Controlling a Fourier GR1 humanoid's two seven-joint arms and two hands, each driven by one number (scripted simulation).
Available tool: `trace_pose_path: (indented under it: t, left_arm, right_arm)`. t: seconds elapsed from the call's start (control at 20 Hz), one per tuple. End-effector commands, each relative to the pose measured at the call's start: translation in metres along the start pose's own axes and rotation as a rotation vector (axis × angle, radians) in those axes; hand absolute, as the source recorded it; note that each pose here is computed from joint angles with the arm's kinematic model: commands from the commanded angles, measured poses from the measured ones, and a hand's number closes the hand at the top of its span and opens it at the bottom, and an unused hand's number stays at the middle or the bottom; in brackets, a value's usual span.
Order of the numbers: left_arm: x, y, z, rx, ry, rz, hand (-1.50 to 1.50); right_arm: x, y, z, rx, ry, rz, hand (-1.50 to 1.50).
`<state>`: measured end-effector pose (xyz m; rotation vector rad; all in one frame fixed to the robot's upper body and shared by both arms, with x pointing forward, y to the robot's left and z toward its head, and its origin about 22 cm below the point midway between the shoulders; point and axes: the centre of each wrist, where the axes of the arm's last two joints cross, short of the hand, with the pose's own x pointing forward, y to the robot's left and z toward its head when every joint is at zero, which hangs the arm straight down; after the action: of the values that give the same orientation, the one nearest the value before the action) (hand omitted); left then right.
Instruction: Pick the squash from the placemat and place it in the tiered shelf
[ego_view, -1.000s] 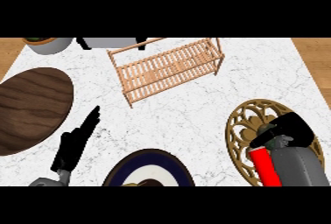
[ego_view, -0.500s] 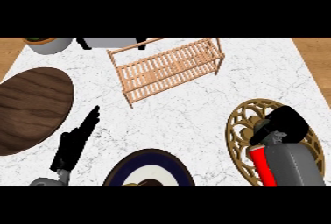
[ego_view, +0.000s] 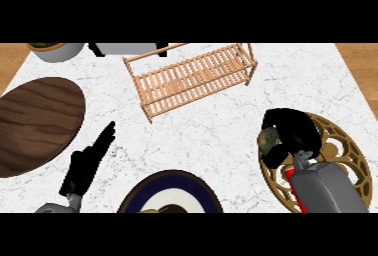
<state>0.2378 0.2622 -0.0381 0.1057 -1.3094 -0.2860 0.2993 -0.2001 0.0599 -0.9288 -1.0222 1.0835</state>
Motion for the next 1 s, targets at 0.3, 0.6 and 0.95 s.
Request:
trace_pose_path:
  t: [0.3,0.6,0.95]
  left_arm:
    - [-0.006,0.010,0.006,0.015,0.014,0.012,0.00]
    - [0.004,0.002,0.000,0.004,-0.004,0.013,0.00]
    - [-0.008,-0.001,-0.017,-0.007,0.003,-0.011,0.00]
  right_arm:
    - [0.009,-0.120,0.059,-0.329,-0.215,-0.152,1.50]
    - [0.032,-0.168,0.068,-0.427,-0.260,-0.326,1.50]
    - [0.044,-0.203,0.017,-0.472,-0.228,-0.314,1.50]
